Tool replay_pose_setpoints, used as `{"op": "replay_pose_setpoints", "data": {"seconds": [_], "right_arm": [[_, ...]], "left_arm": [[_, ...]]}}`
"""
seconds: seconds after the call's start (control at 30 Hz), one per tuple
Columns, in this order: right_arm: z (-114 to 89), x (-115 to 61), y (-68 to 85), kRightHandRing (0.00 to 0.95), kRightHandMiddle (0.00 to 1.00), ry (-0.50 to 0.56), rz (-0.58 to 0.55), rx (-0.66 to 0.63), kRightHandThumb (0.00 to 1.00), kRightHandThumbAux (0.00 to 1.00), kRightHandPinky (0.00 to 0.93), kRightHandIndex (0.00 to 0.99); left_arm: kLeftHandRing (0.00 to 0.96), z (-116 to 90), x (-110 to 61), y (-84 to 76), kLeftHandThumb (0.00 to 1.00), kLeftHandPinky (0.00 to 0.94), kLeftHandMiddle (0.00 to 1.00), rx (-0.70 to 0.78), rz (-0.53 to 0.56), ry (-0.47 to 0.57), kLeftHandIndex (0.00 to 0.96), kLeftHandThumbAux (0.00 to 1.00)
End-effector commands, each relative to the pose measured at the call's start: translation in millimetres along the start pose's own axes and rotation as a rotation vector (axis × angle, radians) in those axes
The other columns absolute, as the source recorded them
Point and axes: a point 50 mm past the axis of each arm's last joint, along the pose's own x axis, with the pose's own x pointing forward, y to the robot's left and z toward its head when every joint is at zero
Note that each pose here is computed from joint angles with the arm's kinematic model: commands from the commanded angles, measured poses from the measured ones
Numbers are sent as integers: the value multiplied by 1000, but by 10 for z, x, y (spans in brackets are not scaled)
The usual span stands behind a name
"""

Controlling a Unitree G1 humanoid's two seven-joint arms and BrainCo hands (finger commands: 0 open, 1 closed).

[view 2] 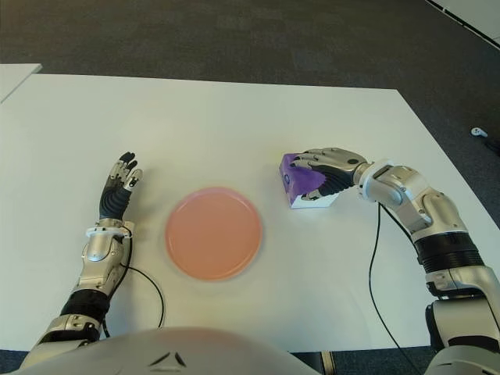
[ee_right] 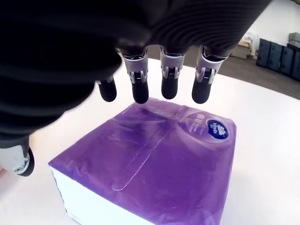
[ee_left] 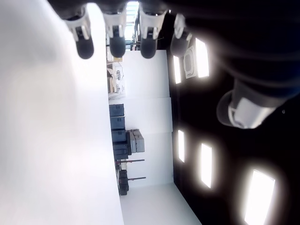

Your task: Put the tissue paper into the plate.

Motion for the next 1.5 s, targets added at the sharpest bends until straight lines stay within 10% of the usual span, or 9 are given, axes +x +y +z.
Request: {"op": "replay_pose_setpoints", "data": {"seconds": [0.03, 1.5], "right_arm": [[10, 36, 91, 0, 0, -5, 21, -4, 396, 409, 0, 0], [-284, 89, -9, 0, 0, 144, -77, 53, 484, 382, 0, 0]], "left_arm": [[0, -179, -154, 20, 0, 0, 0, 7, 9, 103, 0, 474], [0, -177, -185, 48, 0, 0, 0, 15, 4, 104, 0, 467]]}}
